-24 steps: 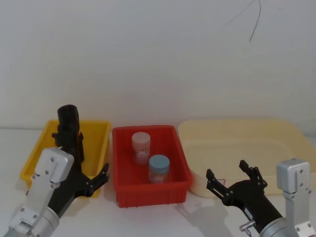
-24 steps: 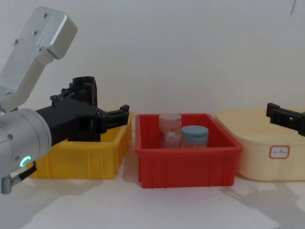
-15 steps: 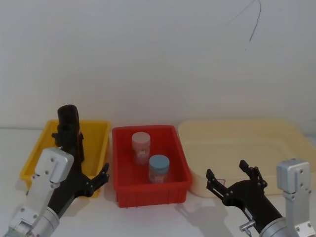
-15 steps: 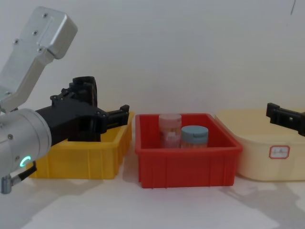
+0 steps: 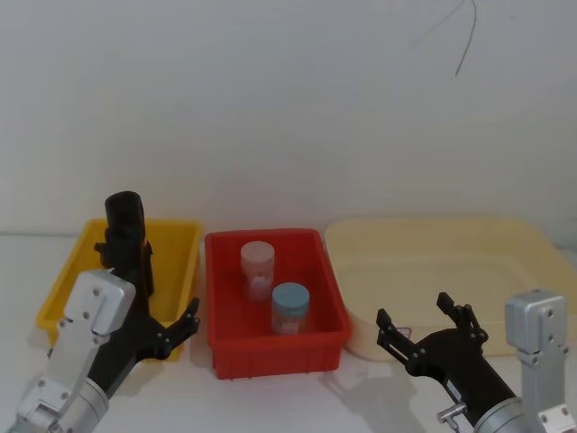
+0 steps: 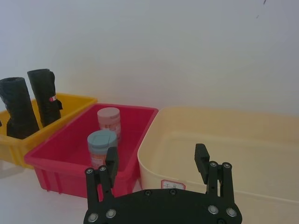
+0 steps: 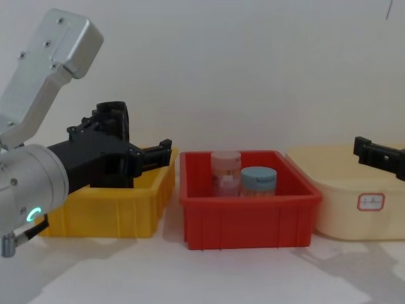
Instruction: Pick up the garbage bag with the one hand and transfer it to the other hand.
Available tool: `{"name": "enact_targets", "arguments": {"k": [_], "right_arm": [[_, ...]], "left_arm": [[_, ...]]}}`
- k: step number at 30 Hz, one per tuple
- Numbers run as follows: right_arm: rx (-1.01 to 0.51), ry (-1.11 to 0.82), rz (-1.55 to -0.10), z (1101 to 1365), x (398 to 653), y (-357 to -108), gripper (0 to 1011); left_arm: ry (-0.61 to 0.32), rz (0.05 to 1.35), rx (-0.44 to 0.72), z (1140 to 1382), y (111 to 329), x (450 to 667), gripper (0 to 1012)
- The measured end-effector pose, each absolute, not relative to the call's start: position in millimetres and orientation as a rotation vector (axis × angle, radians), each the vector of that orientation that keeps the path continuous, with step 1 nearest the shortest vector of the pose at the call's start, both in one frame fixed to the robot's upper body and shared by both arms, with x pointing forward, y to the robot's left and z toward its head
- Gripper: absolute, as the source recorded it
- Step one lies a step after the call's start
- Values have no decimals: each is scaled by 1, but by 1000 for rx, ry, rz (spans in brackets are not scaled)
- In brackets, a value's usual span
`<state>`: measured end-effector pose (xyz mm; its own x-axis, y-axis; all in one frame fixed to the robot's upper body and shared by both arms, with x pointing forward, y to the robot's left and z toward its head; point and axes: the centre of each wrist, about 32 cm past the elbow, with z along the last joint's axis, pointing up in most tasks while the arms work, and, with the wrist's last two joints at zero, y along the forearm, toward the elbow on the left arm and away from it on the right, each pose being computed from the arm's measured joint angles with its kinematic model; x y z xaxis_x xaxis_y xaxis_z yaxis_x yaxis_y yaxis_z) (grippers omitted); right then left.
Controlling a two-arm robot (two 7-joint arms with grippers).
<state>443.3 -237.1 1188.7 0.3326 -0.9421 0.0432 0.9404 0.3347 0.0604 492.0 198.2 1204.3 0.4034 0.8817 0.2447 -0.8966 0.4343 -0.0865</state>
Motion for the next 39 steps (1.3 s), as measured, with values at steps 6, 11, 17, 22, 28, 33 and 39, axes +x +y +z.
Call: {"name": "enact_targets", "arguments": {"k": [6, 11, 17, 22, 28, 33, 39], "right_arm": [[26, -75, -1229, 1189, 443, -237, 1001], [26, -75, -1230, 1189, 443, -237, 1001], [26, -75, -1229, 1189, 443, -237, 1001], [26, -75, -1229, 1189, 443, -237, 1002], [26, -75, -1230, 1189, 443, -237, 1001], [26, -75, -1229, 1189, 443, -237, 1001], [26, -75, -1229, 1189, 443, -237, 1001]], "left_arm": [[-283, 1134, 57, 1203, 199, 492, 1001], [-284, 1164, 58, 1201, 203, 490, 1001], [-277, 1212, 61, 1198, 211, 487, 1001], [-267, 1249, 69, 1196, 217, 488, 1001], [-249, 1283, 82, 1193, 223, 493, 1001], [-229, 1302, 90, 1190, 226, 501, 1001], [-202, 1311, 98, 1186, 226, 513, 1001]]}}
